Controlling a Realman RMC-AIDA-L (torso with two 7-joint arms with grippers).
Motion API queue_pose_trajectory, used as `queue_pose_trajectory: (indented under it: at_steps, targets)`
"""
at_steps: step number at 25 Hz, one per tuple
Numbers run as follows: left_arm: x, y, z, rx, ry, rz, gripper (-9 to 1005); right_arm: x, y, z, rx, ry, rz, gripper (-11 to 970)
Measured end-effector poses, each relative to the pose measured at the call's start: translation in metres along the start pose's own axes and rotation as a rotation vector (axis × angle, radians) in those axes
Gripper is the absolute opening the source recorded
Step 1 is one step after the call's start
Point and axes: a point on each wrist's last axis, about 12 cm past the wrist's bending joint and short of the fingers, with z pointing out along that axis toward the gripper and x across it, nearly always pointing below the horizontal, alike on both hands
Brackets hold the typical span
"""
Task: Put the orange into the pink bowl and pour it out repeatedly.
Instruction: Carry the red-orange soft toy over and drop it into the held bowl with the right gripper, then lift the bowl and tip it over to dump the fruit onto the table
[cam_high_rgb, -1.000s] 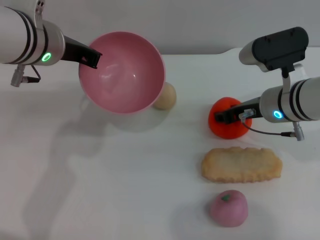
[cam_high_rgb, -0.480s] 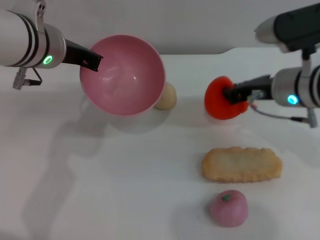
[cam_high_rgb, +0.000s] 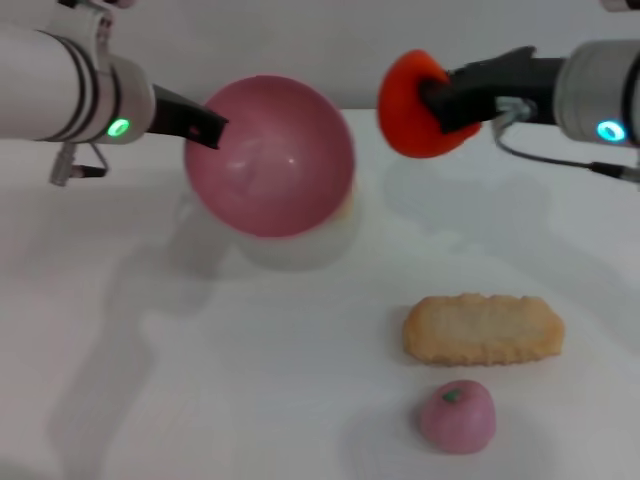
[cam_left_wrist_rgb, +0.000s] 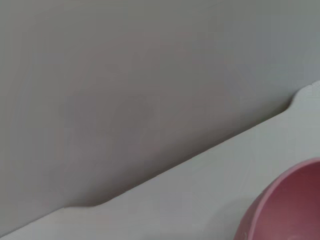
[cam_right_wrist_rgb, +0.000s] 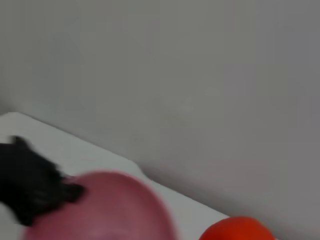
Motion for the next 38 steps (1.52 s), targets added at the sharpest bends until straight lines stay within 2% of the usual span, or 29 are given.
queue_pose_trajectory:
  at_steps: [3,7,11,20,28,30,31,32,33,37,38]
  targets:
    - [-0.006,-0.009,0.001,0.027,-0.017,0.017,44,-0.006,0.017,0.004,-0.048,-0.011,-0.034,57]
    - [-0.013,-0.019,0.002,0.052,-0.036,0.039,45,-0.009,0.026,0.008,-0.088,-0.021,-0.037,60]
    - [-0.017,-0.024,0.002,0.068,-0.047,0.05,45,-0.009,0.028,0.012,-0.095,-0.041,-0.036,63]
    - [-0.016,-0.025,0.003,0.073,-0.049,0.048,46,-0.004,0.028,0.021,-0.116,-0.031,-0.012,71]
    - [-0.015,-0.023,0.004,0.069,-0.057,0.051,46,-0.011,0.029,0.015,-0.116,-0.065,-0.017,386]
    - [-0.015,-0.021,0.005,0.062,-0.061,0.067,46,-0.013,0.022,0.009,-0.088,-0.085,-0.01,462]
    - [-0.014,-0.021,0.006,0.056,-0.066,0.083,46,-0.012,0.014,0.006,-0.053,-0.094,-0.003,500]
    - [-0.013,-0.021,0.007,0.05,-0.075,0.105,46,-0.011,0.007,0.003,-0.023,-0.098,0.008,501]
    - [-0.013,-0.021,0.007,0.05,-0.075,0.105,46,-0.008,-0.005,0.0,0.024,-0.097,0.025,502]
    - [-0.009,-0.025,0.008,-0.041,-0.161,0.275,45,0.018,-0.059,-0.018,0.208,-0.056,0.152,507]
    - [-0.009,-0.025,0.008,-0.041,-0.161,0.275,45,0.026,-0.071,-0.024,0.244,-0.045,0.19,508]
